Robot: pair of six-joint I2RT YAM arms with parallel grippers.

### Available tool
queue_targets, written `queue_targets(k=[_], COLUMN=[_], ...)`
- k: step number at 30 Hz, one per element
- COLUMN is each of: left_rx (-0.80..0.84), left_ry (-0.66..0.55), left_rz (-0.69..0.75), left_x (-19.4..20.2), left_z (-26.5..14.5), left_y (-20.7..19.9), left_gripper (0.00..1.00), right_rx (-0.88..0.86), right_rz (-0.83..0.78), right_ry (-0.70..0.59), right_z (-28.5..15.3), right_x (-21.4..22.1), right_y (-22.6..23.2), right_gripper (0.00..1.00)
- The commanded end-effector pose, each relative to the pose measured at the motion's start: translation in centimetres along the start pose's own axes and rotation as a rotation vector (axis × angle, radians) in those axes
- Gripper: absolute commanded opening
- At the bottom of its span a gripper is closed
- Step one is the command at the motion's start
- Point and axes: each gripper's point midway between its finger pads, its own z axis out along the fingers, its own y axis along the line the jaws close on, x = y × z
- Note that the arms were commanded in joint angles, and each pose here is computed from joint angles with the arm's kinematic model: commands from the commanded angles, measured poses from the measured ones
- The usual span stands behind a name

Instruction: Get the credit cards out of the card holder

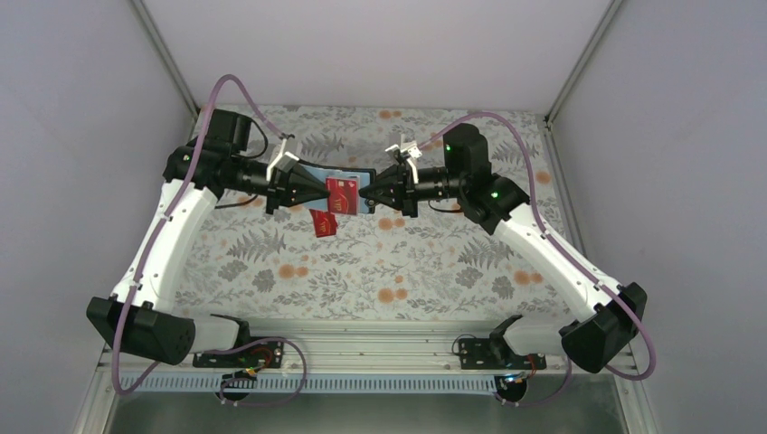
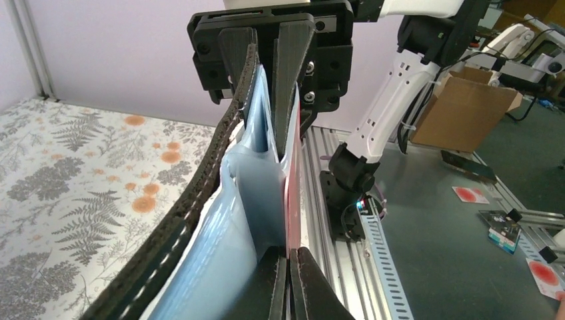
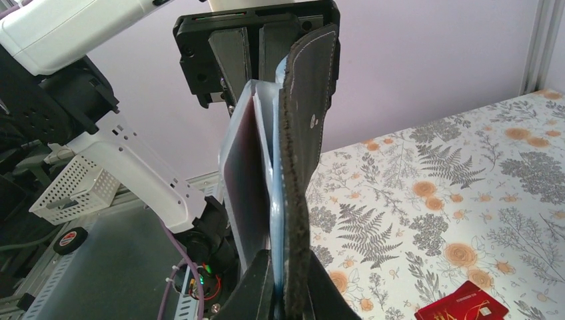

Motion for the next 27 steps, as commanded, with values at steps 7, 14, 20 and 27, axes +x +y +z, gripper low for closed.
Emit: queue_targets(k=[7, 14, 20, 27], left_rx=[-0.016, -0.083, -0.247, -0.596], left_ry=[-0.036, -0.031, -0.011, 0.110], left_rz=[0.026, -0.036, -0.142, -0.592], left_x=[-0.3, 0.2, 2.1, 14.0], left_z=[-1.2, -2.3, -5.2, -11.5], left_y=[0.5, 2.8, 6.4, 14.5], left_gripper=[0.02, 0.02, 0.02, 0.02], right_rx=[0.070, 0.107, 0.248, 0.309], right_rz=[-0.022, -0.020, 0.035, 0.177], right_ry=[-0.026, -0.030, -0.047, -0.022], right_z=[-2.3, -3.5, -5.2, -5.5], right_x=[-0.1, 0.0, 0.1, 2.0], right_y=[-0.7, -1.0, -3.9, -7.4], right_gripper=[0.04, 0.04, 0.04, 0.04])
